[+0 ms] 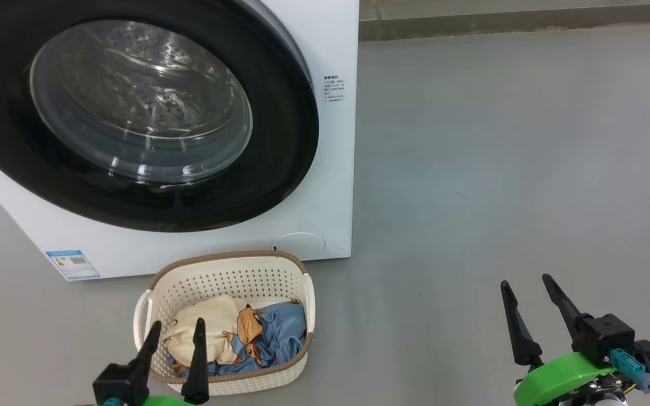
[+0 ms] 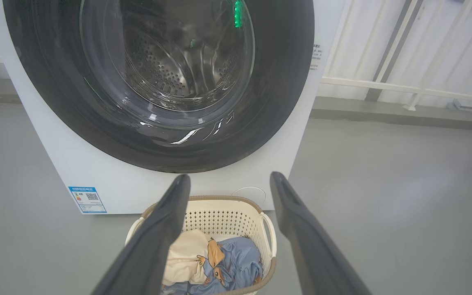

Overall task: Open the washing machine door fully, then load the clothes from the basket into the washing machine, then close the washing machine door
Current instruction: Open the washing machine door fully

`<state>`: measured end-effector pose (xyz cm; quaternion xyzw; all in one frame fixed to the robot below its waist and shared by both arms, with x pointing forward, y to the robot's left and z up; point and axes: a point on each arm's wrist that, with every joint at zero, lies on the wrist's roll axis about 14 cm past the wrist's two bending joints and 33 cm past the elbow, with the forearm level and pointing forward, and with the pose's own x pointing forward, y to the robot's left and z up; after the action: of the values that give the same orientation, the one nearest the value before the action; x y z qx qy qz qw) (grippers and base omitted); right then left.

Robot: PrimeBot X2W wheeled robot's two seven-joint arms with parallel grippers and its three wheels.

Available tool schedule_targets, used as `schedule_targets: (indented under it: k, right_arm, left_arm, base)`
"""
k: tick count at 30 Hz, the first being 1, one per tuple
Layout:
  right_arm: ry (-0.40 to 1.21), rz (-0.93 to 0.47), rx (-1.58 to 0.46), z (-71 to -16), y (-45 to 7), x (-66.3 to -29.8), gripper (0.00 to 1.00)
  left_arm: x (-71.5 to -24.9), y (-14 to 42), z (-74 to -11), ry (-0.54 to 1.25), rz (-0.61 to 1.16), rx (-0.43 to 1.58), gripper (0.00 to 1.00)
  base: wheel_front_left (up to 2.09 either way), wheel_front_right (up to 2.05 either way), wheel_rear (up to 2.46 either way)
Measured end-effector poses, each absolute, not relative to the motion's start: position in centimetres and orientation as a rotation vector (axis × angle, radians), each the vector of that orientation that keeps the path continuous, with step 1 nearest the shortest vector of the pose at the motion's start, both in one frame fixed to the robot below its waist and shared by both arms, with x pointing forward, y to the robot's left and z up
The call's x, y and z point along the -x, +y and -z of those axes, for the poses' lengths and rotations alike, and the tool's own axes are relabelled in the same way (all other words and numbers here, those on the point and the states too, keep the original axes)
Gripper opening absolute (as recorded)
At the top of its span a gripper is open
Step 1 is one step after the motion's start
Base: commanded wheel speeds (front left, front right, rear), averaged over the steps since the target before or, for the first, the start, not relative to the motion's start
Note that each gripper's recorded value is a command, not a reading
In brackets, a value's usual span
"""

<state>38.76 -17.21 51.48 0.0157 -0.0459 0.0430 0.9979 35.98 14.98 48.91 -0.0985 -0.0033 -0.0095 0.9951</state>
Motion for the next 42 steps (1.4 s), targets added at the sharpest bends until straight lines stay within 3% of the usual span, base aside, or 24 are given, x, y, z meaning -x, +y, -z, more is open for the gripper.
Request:
schedule_targets:
  k: [12, 13, 14, 15, 21, 28, 35, 42]
  right_arm:
    - [-0.088, -0.097, -0.031, -51.4, -16.8, -38.8, 1.0]
    - [-0.086, -0.098, -0.031, -51.3, -16.8, -38.8, 0.81]
    - [-0.086, -0.1, -0.033, -51.3, -16.7, -38.8, 0.24]
    - [-0.085, -0.101, -0.037, -51.3, -16.7, -38.9, 0.0]
    - [-0.08, -0.11, -0.108, -51.1, -16.1, -39.1, 0.0]
    - [-0.032, -0.054, -0.419, -49.3, -16.4, -40.0, 0.0]
    - [-0.001, 0.0, -0.84, -48.9, -15.9, -43.3, 0.0]
    - [0.035, -0.072, -0.935, -50.3, -14.0, -47.4, 0.0]
  left_arm:
    - [-35.8, 15.1, -49.0, -0.011, 0.017, 0.197, 1.0]
    - [-35.7, 15.1, -49.0, -0.011, 0.016, 0.197, 1.0]
    - [-35.7, 15.2, -49.0, -0.01, 0.014, 0.197, 1.0]
    - [-35.7, 15.2, -49.0, -0.01, 0.012, 0.197, 1.0]
    - [-35.6, 15.5, -48.7, -0.002, 0.002, 0.198, 1.0]
    - [-35.7, 15.6, -47.7, 0.029, -0.003, 0.197, 1.0]
    - [-36.5, 15.9, -47.9, 0.025, -0.011, 0.194, 1.0]
    - [-37.3, 16.4, -48.0, 0.02, -0.029, 0.205, 1.0]
  base:
    - [0.0, 0.0, 0.0]
    - [0.0, 0.0, 0.0]
    - [0.0, 0.0, 0.0]
    - [0.0, 0.0, 0.0]
    - [0.0, 0.0, 0.0]
    - [0.0, 0.0, 0.0]
    - [0.0, 0.0, 0.0]
    - [0.0, 0.0, 0.0]
